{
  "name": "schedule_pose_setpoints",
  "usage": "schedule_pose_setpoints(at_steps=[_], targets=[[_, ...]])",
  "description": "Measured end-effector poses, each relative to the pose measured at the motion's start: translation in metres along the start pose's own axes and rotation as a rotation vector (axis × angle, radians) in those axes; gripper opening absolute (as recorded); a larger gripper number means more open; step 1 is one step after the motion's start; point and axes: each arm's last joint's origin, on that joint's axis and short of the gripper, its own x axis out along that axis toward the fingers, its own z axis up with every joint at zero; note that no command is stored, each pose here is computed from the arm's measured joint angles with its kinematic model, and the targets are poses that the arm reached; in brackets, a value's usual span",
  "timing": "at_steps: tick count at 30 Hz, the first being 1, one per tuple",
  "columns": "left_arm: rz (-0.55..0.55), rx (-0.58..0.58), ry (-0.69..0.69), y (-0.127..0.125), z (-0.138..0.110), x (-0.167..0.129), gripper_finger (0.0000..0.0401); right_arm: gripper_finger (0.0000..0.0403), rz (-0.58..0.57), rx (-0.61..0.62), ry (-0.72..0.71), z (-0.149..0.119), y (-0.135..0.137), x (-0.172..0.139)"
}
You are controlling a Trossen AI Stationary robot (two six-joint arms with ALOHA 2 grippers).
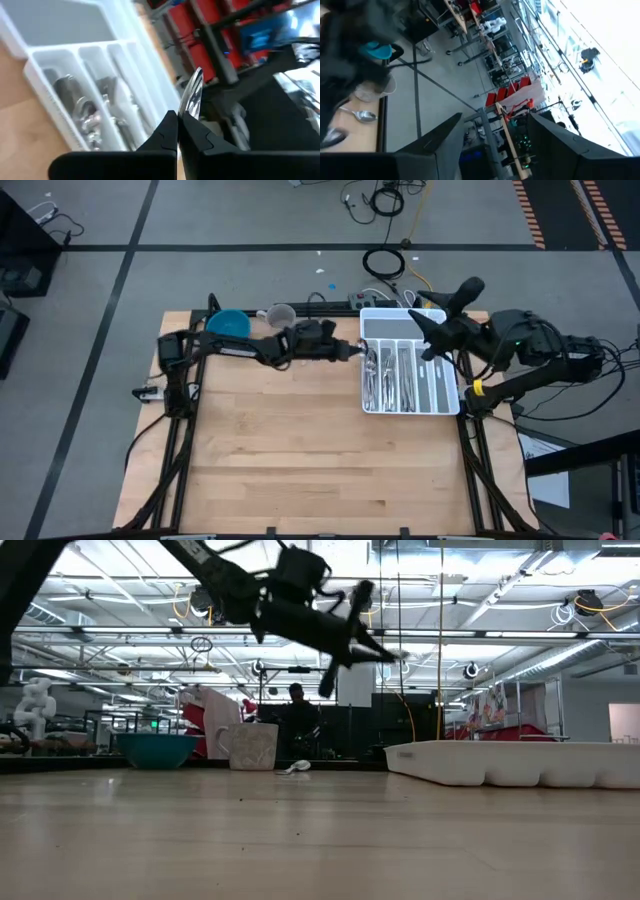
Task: Sort silverware
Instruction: Put the spoon in the silverware tray
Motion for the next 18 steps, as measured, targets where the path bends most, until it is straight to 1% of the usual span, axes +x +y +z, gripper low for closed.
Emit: schedule_pose_setpoints(at_steps=[3,6,9,12,16,18], targets=[[0.068,-0.029,0.007,0.015,-0.014,0.017,0.0003,0.021,0.0,0.028,0.0,0.0,0.0,0.0],[0.112,-0.03,-0.002,0.025,-0.024,0.033,0.0003,0.021,0.007,0.021,0.004,0.0,0.001,0.001],[0.143,-0.046,-0.037,0.028,-0.031,0.045,0.0003,0.021,0.02,0.054,0.015,-0.001,0.004,0.001],[0.187,-0.006,-0.031,0.03,-0.034,0.054,0.0003,0.021,0.041,0.123,0.031,-0.003,0.006,0.001],[0.295,0.103,0.01,0.032,-0.035,0.06,0.0003,0.021,0.076,0.14,0.065,-0.007,0.011,0.0],[0.341,0.15,0.006,0.03,-0.034,0.06,0.0003,0.021,0.085,0.158,0.076,-0.008,0.013,0.0]])
